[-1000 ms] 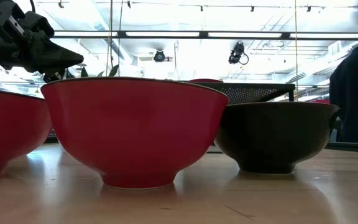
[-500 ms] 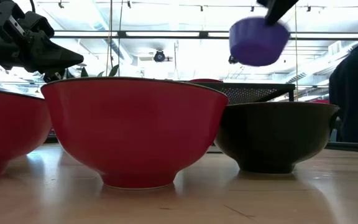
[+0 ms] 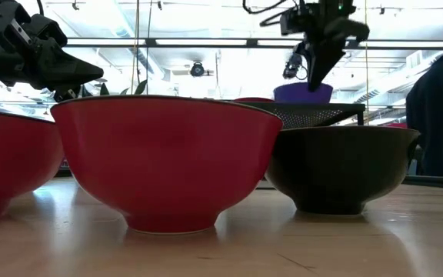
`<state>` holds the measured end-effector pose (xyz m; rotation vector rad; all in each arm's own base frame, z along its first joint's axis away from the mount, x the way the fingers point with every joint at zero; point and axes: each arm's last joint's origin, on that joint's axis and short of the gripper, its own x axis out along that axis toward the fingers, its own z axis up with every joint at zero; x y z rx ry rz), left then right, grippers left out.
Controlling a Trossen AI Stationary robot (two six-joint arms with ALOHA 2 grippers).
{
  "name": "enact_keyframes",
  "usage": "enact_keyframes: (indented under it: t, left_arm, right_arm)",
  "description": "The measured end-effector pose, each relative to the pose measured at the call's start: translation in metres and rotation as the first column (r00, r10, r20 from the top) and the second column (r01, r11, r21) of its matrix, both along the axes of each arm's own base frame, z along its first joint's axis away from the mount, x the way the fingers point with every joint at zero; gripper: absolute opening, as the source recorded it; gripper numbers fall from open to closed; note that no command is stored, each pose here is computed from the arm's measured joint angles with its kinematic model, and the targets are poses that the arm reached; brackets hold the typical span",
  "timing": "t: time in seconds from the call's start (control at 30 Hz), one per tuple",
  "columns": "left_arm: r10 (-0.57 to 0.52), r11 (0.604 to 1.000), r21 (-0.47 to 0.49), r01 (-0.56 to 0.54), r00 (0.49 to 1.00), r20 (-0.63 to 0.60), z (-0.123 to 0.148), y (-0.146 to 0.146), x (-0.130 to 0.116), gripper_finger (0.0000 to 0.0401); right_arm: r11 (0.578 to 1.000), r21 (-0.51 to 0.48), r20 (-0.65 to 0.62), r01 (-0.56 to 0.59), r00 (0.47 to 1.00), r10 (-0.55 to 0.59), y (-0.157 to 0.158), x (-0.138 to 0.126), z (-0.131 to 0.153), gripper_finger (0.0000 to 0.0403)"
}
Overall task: Pick & Place Mini bowls
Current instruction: Put the bottom right blue bowl on the shelf, then put the bottom orange white bowl on the shelf
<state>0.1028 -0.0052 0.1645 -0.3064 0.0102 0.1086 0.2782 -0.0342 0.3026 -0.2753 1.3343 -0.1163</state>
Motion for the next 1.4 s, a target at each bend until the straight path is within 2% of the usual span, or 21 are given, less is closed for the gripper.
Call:
enact_keyframes:
  t: [0.67, 0.9, 1.0, 1.1, 1.23, 1.4]
  left_arm:
    - [0.000, 1.000, -0.001, 0.000, 1.000, 0.000, 0.000, 0.000, 0.000, 0.0012]
    - [0.000, 1.000, -0.001, 0.000, 1.000, 0.000, 0.000, 0.000, 0.000, 0.0012]
    - [0.000, 1.000, -0.005, 0.000, 1.000, 0.001, 0.000, 0.000, 0.000, 0.0012]
    - [0.000, 1.000, -0.019, 0.000, 1.000, 0.003, 0.000, 0.000, 0.000, 0.0012]
    - [-0.015, 1.000, 0.011, 0.015, 1.000, 0.013, 0.001, -0.001, 0.000, 0.0012]
    - [-0.057, 0.997, 0.057, 0.053, 0.996, 0.069, 0.007, -0.005, 0.000, 0.0012]
  right_arm:
    - [0.998, -0.009, 0.020, 0.066, 0.998, -0.066, -0.022, -0.001, -0.003, 0.0025]
    - [0.989, -0.070, 0.045, 0.133, 0.991, -0.130, -0.024, 0.000, -0.002, 0.0084]
    - [0.987, -0.068, 0.061, 0.144, 0.988, -0.139, -0.022, -0.001, 0.000, 0.0112]
    - [0.983, -0.048, 0.095, 0.175, 0.981, -0.170, -0.014, -0.003, 0.004, 0.0129]
    - [0.978, -0.006, 0.158, 0.210, 0.966, -0.206, 0.005, -0.007, 0.013, 0.0133]
    - [0.983, 0.054, 0.269, 0.177, 0.945, -0.185, 0.052, -0.011, 0.024, 0.0120]
